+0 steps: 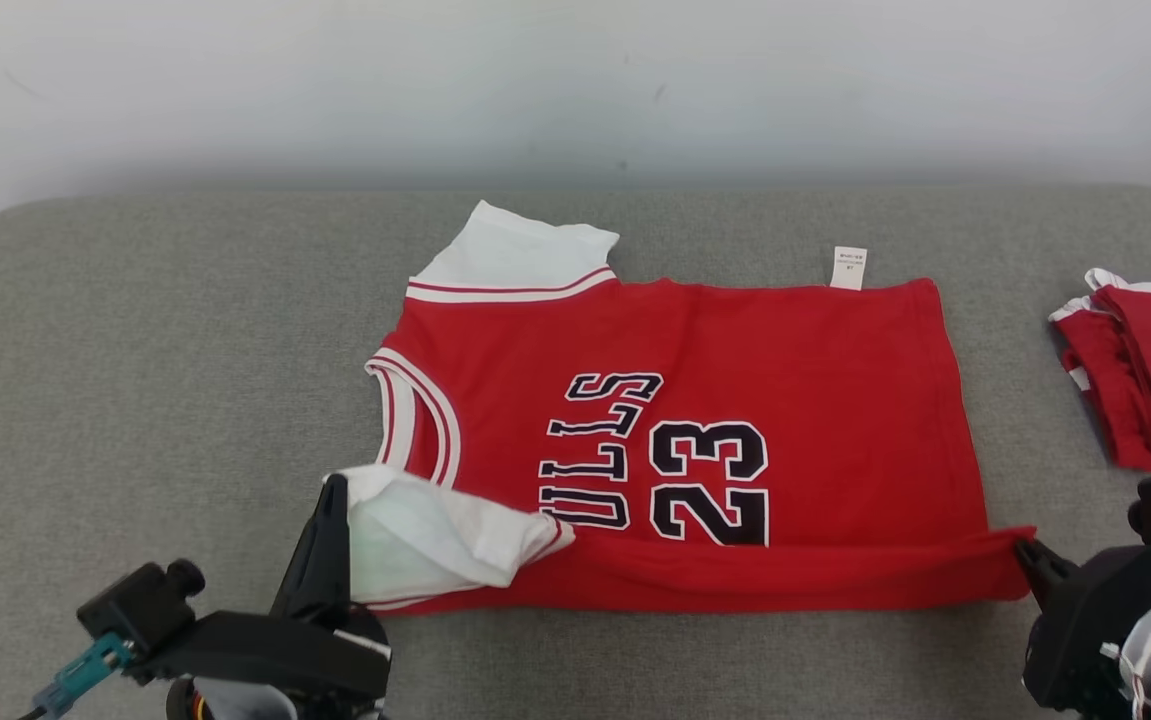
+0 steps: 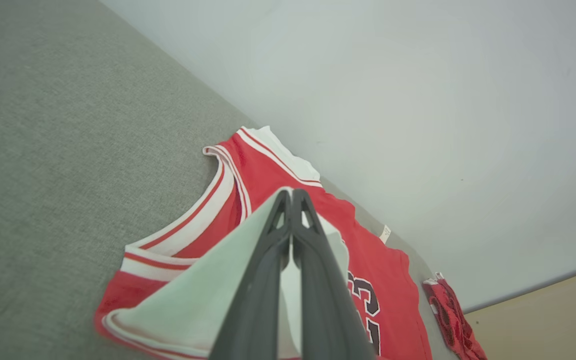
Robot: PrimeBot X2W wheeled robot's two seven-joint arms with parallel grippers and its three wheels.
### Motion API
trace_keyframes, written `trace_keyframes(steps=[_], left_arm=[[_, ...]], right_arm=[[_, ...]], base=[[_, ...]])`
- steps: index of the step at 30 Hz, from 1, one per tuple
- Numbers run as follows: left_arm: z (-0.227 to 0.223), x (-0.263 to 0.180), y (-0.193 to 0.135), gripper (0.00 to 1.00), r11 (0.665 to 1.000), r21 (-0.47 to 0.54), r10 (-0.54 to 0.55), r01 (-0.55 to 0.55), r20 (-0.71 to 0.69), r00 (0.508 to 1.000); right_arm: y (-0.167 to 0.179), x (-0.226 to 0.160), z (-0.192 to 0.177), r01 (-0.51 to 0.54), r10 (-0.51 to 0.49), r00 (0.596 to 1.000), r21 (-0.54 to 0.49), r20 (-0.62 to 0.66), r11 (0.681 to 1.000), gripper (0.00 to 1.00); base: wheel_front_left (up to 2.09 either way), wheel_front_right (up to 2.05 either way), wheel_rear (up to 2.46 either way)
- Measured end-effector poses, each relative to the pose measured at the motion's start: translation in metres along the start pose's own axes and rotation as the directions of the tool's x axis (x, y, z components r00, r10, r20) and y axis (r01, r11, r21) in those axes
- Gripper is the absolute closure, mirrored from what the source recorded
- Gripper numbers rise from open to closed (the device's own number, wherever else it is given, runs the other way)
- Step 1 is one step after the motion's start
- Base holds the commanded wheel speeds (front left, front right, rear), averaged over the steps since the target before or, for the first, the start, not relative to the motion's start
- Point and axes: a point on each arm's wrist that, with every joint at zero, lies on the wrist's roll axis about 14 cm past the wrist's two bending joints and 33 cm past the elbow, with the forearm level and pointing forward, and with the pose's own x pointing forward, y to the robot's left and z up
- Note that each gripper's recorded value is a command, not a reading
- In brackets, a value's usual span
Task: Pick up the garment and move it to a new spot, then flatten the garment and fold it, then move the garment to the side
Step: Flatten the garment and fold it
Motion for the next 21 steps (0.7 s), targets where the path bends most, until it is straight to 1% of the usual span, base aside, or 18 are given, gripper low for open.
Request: trace_keyframes(steps=[7,10,13,15,21], left_arm=[[-0.005,0.022,-0.002,1.00,0.997,0.074,-0.015,0.013,0.016,1.000],[-0.004,0.032,-0.004,1.00,0.989,0.148,-0.031,0.025,0.036,0.999],[-0.007,0.040,-0.005,1.00,0.986,0.165,-0.040,0.033,0.038,0.998],[-0.008,0.045,-0.004,1.00,0.984,0.174,-0.040,0.033,0.039,0.998],[-0.013,0.058,-0.003,1.00,0.974,0.222,-0.047,0.038,0.035,0.998]], right_arm=[[-0.002,0.016,0.008,-0.002,0.002,0.999,0.007,0.048,1.000,1.00],[-0.005,0.023,0.012,0.003,-0.003,0.998,0.004,0.065,1.000,1.00],[-0.008,0.030,0.017,0.011,-0.010,0.996,-0.005,0.090,1.000,1.00],[-0.008,0.035,0.025,0.009,-0.009,0.992,0.006,0.123,1.000,1.00],[-0.008,0.051,0.024,0.006,-0.006,0.994,-0.002,0.114,1.000,1.00]], base=[[0.00,0.00,0.00],[0.00,0.00,0.00],[0.00,0.00,0.00],[0.00,0.00,0.00],[0.00,0.00,0.00]])
